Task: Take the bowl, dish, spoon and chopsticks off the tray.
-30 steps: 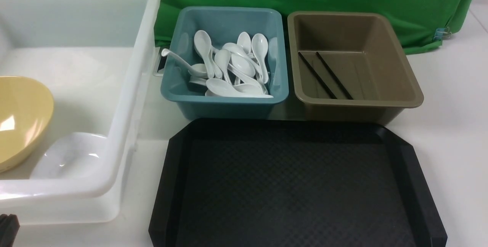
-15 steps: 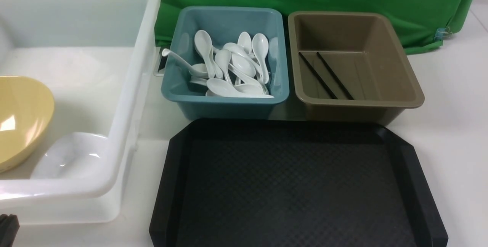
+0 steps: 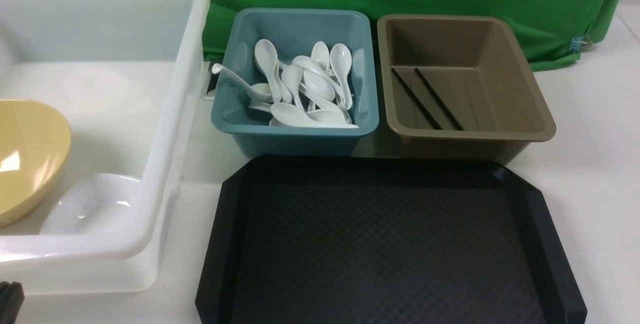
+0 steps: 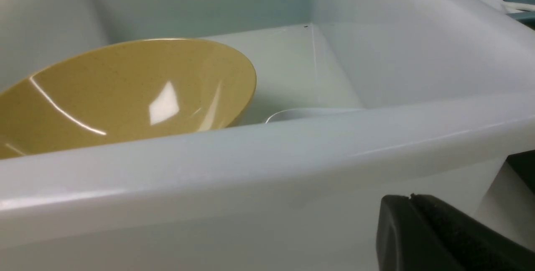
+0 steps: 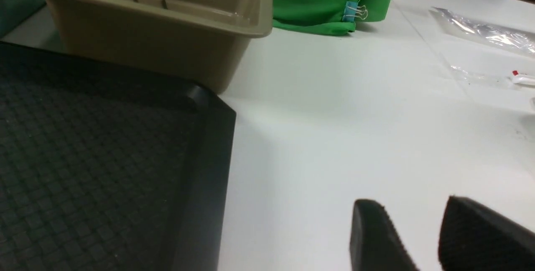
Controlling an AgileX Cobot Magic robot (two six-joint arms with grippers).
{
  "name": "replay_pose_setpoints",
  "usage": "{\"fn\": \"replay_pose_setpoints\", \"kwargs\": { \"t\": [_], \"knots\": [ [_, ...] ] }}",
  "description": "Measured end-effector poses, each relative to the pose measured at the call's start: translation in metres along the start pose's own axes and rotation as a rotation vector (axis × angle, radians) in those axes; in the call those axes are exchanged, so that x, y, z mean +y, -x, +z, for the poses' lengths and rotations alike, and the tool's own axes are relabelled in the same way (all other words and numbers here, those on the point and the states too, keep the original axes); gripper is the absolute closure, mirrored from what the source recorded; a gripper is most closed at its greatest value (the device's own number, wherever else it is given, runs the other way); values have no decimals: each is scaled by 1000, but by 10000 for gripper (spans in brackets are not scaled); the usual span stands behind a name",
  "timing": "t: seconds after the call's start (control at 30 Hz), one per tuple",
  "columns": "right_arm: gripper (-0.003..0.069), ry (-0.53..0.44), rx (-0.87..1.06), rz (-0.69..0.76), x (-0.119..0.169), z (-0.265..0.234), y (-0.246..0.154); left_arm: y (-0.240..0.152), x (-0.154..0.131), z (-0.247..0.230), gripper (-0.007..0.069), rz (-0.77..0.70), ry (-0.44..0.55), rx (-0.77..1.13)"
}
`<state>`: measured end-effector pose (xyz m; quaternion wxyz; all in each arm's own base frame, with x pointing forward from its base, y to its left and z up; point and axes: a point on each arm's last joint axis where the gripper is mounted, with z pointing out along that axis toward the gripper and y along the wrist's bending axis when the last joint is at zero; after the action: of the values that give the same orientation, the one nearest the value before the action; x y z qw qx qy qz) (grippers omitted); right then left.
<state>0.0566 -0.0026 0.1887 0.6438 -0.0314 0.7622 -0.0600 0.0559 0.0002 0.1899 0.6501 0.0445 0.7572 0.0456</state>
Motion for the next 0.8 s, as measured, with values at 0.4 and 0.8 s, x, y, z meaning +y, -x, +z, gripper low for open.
{"fn": "replay_pose_setpoints", "kwargs": {
  "t": [0.4,0.8],
  "knots": [
    [421,0,0,23,0,0,0,0,0,0,607,1,0,0],
    [419,0,0,24,0,0,0,0,0,0,607,2,0,0]
  ]
}}
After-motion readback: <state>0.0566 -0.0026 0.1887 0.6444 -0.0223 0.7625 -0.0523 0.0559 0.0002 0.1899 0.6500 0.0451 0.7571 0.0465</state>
